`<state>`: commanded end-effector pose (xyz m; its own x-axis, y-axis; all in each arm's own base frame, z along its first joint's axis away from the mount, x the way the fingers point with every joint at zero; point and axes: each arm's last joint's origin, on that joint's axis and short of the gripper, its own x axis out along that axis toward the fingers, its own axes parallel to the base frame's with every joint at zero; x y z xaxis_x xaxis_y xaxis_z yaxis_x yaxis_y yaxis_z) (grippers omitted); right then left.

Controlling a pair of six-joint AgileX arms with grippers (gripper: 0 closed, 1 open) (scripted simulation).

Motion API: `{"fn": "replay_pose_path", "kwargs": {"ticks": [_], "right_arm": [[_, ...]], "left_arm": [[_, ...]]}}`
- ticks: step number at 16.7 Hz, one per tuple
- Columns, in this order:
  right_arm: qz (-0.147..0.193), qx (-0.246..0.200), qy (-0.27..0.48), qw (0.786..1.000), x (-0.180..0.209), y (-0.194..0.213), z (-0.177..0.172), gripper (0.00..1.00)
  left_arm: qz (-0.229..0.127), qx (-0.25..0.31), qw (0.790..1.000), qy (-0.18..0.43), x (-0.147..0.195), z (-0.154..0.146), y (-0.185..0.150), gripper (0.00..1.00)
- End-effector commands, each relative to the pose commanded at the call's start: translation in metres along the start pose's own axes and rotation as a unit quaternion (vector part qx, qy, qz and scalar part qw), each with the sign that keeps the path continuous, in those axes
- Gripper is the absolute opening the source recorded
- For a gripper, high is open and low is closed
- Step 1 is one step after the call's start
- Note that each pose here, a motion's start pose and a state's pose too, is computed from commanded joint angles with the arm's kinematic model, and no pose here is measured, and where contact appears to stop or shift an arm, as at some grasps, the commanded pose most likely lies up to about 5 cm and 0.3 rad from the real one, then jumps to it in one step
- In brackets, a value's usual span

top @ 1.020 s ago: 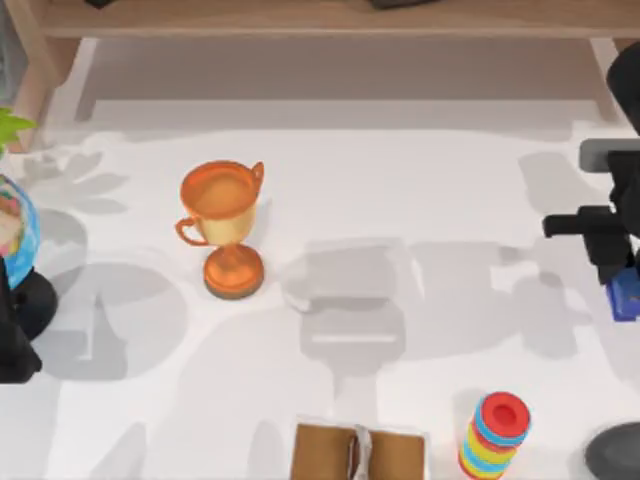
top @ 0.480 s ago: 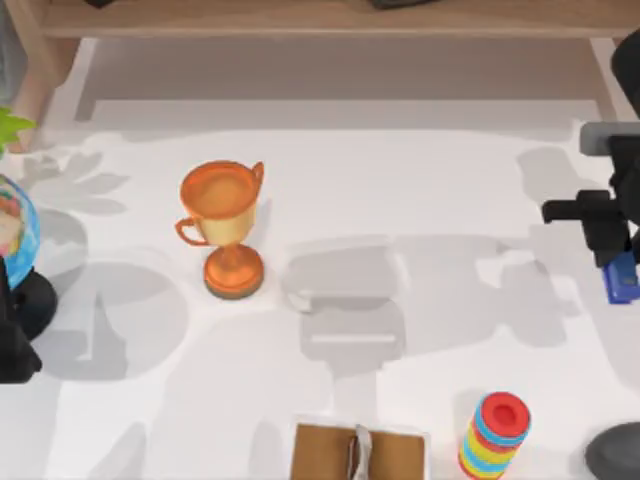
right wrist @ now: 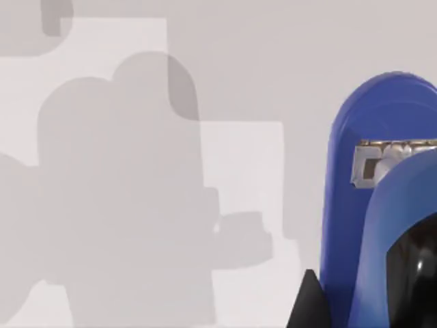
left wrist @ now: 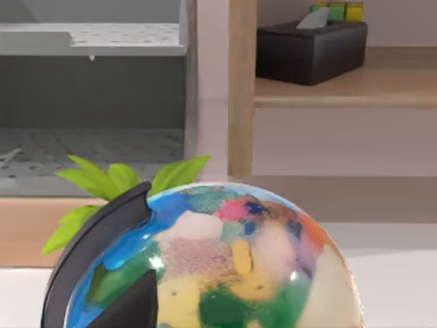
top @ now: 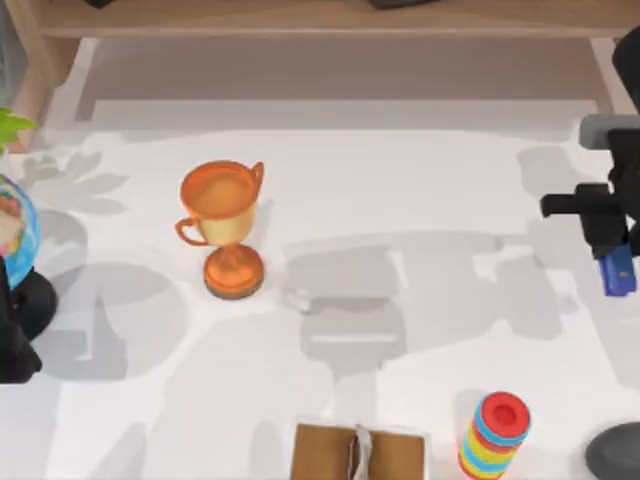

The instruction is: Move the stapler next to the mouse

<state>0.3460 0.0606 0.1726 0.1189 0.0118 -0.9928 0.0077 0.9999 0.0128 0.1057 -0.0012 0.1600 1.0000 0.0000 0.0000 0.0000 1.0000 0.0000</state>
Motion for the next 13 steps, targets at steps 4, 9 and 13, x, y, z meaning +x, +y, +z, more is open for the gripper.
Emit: {"fn": "replay_pose_path", "kwargs": {"ticks": [4,9,13], "right_arm": [[-0.002,0.001,0.011,1.0,0.01,-0.001,-0.002,0.0],[-0.01,0.002,0.052,0.999,0.035,-0.002,-0.011,0.0],[-0.011,0.002,0.058,0.998,0.039,-0.002,-0.013,0.0]], "left_arm": [[0.0,0.0,1.0,0.0,0.0,0.0,0.0,1.0],[0.0,0.0,1.0,0.0,0.0,0.0,0.0,1.0],[0.0,0.0,1.0,0.0,0.0,0.0,0.0,1.0]]}}
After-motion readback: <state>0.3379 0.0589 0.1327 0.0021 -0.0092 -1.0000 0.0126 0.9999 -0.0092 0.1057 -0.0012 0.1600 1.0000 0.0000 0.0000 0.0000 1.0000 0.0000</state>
